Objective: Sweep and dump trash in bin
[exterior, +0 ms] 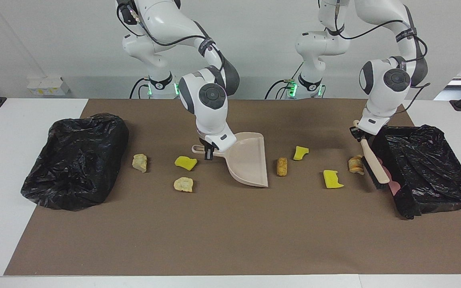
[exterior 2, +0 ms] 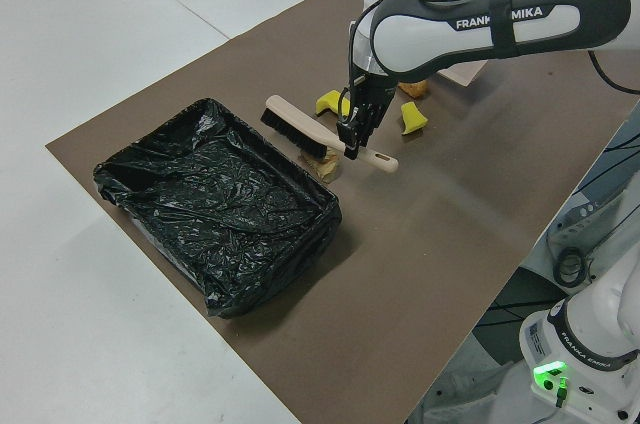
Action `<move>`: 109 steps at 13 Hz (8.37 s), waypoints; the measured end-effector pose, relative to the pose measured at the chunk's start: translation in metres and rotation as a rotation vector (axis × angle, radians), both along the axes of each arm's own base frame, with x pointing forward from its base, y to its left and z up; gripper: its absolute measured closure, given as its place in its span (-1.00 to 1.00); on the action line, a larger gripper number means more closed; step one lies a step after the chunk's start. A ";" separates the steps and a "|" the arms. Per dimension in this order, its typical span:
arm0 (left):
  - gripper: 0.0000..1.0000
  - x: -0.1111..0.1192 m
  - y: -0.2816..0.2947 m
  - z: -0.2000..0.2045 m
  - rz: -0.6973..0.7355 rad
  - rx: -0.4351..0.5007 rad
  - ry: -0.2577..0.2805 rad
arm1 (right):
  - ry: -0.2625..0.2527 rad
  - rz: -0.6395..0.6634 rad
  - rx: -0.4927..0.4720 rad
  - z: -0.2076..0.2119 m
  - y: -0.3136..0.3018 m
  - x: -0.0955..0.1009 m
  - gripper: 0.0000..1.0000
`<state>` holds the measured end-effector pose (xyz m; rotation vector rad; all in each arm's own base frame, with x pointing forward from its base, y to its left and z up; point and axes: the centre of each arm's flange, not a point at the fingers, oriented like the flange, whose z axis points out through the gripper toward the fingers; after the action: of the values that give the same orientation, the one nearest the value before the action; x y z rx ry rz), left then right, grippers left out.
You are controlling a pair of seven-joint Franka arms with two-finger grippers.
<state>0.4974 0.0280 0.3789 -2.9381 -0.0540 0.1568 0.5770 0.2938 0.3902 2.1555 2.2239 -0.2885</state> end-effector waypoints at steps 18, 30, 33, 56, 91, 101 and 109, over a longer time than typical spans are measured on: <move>0.47 -0.029 -0.178 -0.023 -0.220 -0.126 0.033 | -0.076 -0.087 -0.024 -0.010 0.051 -0.029 0.37; 0.47 -0.087 -0.343 0.036 -0.218 -0.218 -0.021 | -0.085 -0.130 -0.021 -0.012 0.048 -0.027 0.37; 0.47 -0.094 -0.320 0.052 -0.169 -0.167 0.073 | -0.084 -0.132 -0.022 -0.013 0.046 -0.027 0.37; 0.47 -0.091 -0.358 -0.002 0.186 -0.323 -0.049 | -0.067 -0.084 -0.027 -0.022 0.043 -0.030 0.37; 0.47 -0.030 -0.284 -0.031 -0.053 -0.170 -0.045 | -0.118 -0.218 0.025 -0.015 0.001 -0.004 0.37; 0.47 -0.167 -0.399 -0.016 -0.052 -0.130 0.066 | -0.087 -0.173 0.213 0.024 -0.177 0.056 0.37; 0.47 -0.241 -0.391 -0.029 -0.022 -0.199 0.067 | -0.053 -0.123 0.225 0.066 -0.313 0.064 0.37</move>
<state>0.2563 -0.3635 0.3498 -3.1274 0.0035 0.2724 0.6409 -0.0197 0.4558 2.3837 2.1944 0.0182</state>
